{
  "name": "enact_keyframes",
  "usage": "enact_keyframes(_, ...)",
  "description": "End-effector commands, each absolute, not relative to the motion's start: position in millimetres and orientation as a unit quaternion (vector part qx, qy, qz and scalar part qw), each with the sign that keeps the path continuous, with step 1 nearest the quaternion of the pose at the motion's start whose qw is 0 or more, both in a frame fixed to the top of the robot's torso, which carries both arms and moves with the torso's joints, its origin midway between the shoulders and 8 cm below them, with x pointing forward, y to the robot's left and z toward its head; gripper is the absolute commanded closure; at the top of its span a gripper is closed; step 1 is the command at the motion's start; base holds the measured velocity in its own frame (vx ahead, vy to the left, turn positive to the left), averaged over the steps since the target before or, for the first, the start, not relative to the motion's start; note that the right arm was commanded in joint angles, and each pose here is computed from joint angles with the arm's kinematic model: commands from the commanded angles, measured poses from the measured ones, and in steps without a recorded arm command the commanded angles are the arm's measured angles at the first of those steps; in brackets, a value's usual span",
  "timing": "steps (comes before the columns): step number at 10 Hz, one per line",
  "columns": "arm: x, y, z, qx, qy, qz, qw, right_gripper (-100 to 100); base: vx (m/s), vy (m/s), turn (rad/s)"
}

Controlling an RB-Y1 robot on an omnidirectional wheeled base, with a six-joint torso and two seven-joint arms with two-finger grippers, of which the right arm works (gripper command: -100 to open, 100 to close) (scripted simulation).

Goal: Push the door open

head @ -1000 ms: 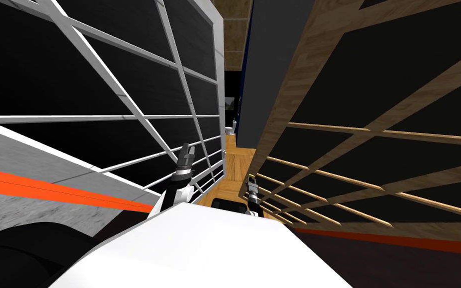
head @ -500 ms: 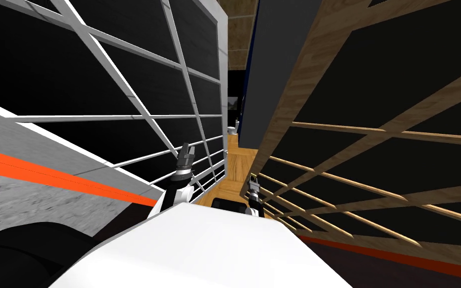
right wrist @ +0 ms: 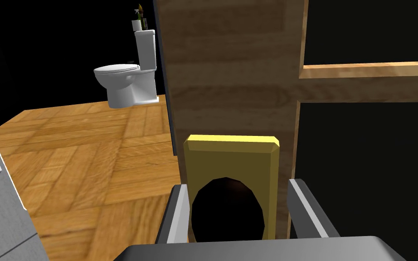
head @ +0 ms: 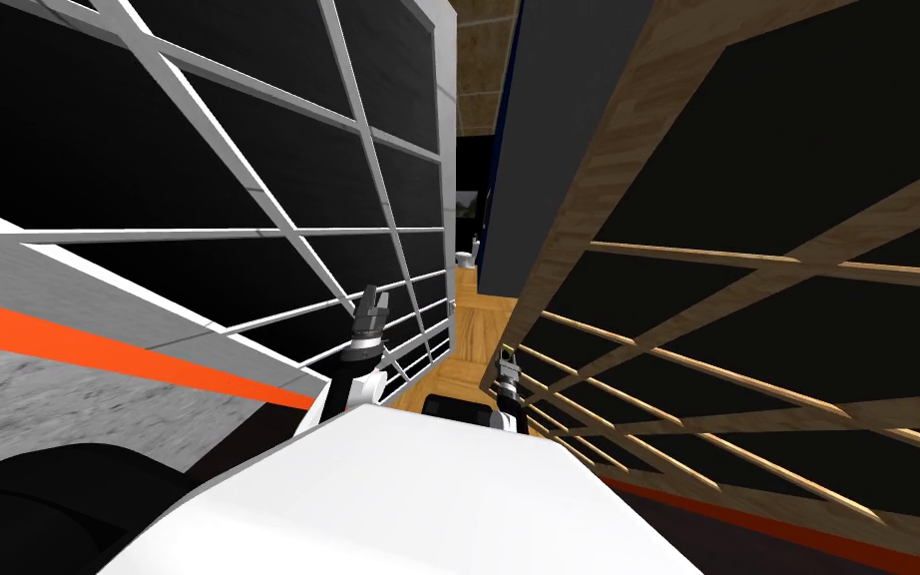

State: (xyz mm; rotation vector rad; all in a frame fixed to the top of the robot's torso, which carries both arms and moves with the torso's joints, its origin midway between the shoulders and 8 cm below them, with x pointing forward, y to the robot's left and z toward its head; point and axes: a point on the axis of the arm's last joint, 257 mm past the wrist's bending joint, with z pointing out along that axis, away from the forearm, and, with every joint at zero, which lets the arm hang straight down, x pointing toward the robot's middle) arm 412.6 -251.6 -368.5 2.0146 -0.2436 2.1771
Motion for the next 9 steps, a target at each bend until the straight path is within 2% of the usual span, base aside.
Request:
enact_keyframes(1,414,-273,-358,0.659,-0.085,0.740,0.101,100,-0.006,0.000,0.012)
enact_keyframes(3,414,-273,-358,0.659,-0.085,0.740,0.101,100,0.003,0.002,0.001)
enact_keyframes(6,416,-292,-354,0.653,-0.103,0.740,0.121,100,0.003,-0.022,0.114)
enact_keyframes(9,418,-307,-350,0.648,-0.117,0.741,0.135,100,0.006,-0.030,0.025)
